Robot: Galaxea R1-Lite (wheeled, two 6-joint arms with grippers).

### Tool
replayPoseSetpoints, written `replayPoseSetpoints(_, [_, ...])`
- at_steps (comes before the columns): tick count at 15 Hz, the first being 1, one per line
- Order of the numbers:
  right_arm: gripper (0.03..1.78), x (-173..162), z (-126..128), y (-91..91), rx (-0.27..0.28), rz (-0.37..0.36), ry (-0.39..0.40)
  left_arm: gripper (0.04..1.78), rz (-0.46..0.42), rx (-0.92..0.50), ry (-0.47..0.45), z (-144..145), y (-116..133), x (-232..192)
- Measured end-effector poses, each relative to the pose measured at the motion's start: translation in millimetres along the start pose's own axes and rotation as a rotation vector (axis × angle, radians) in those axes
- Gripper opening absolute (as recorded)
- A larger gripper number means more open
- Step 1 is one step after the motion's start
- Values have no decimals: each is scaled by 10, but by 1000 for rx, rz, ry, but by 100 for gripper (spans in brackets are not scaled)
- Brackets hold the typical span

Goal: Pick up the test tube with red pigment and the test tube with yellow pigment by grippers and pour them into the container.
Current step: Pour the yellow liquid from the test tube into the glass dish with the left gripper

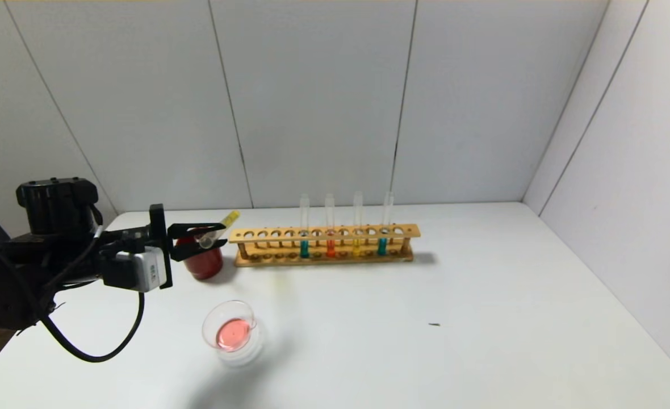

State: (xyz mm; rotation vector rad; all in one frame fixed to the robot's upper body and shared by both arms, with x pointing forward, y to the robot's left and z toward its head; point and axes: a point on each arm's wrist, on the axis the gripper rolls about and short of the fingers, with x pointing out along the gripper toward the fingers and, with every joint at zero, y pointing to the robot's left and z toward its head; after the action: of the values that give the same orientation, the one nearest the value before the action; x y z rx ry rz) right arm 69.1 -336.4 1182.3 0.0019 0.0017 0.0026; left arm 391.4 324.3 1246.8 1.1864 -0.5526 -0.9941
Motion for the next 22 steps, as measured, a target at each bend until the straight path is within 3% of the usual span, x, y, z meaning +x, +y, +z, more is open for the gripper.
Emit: replayPoseSetpoints(22, [175, 0, 0, 0, 0, 0, 0, 31, -10, 303, 21, -347, -52, 238])
